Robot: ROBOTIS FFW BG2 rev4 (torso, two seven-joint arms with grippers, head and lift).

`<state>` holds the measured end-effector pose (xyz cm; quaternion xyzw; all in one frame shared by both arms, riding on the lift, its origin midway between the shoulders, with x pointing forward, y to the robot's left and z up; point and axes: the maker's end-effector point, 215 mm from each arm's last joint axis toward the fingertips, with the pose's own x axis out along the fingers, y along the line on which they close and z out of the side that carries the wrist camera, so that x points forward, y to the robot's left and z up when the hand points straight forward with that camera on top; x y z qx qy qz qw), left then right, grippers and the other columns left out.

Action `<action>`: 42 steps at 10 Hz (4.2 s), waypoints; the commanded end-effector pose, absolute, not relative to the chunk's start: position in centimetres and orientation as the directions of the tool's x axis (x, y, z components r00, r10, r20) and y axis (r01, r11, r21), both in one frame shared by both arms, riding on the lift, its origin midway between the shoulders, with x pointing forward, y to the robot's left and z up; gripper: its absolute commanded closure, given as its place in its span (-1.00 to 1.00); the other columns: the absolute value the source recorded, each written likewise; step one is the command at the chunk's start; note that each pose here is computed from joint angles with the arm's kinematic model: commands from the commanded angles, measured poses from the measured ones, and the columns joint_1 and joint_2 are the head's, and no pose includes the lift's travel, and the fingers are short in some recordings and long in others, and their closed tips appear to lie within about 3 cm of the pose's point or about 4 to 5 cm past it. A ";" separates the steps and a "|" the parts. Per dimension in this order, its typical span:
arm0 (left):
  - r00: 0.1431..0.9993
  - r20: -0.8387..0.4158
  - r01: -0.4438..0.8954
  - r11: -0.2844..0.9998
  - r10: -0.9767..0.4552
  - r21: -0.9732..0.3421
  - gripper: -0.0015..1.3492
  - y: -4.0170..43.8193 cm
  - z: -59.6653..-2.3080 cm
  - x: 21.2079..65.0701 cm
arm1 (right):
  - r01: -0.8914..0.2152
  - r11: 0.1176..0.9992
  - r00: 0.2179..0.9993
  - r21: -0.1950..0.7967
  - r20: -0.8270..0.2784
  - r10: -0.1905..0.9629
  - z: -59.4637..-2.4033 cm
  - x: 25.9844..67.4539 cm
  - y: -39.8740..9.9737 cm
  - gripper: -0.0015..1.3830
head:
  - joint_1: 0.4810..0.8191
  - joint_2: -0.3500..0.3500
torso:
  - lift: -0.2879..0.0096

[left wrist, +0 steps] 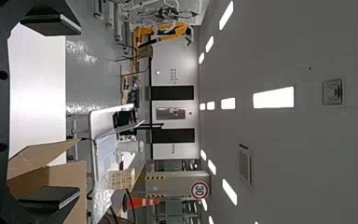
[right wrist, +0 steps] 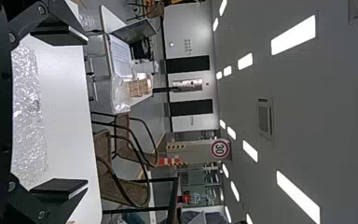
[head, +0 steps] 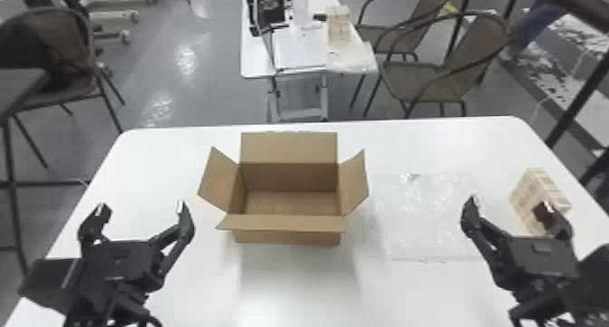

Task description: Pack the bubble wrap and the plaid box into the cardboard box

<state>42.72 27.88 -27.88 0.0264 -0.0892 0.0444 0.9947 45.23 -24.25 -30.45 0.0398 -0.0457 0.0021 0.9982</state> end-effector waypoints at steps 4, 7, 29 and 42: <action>0.980 0.181 -0.096 0.994 0.086 0.045 -0.86 27.9 -27.9 42.7 | -0.004 0.997 0.996 0.080 0.089 -0.003 -30.6 45.1 -24.2 -0.70 | 0.27 0.13 | 0.27; 0.980 0.181 -0.096 0.994 0.086 0.045 -0.85 27.9 -27.9 42.7 | 0.001 0.997 0.996 0.081 0.088 -0.008 -30.6 45.1 -24.3 -0.70 | 0.27 0.13 | 0.27; 0.742 -0.340 0.411 0.793 -0.577 -0.449 -0.72 21.1 -34.4 55.8 | -0.089 0.990 0.994 0.112 0.080 0.080 -31.3 46.7 -20.5 -0.64 | 0.27 0.03 | 0.27; 0.728 -0.427 0.316 0.816 -0.536 -0.484 0.81 21.6 -37.5 54.4 | -0.118 0.984 0.992 0.133 0.058 0.111 -32.5 46.3 -20.2 -0.64 | 0.27 0.04 | 0.27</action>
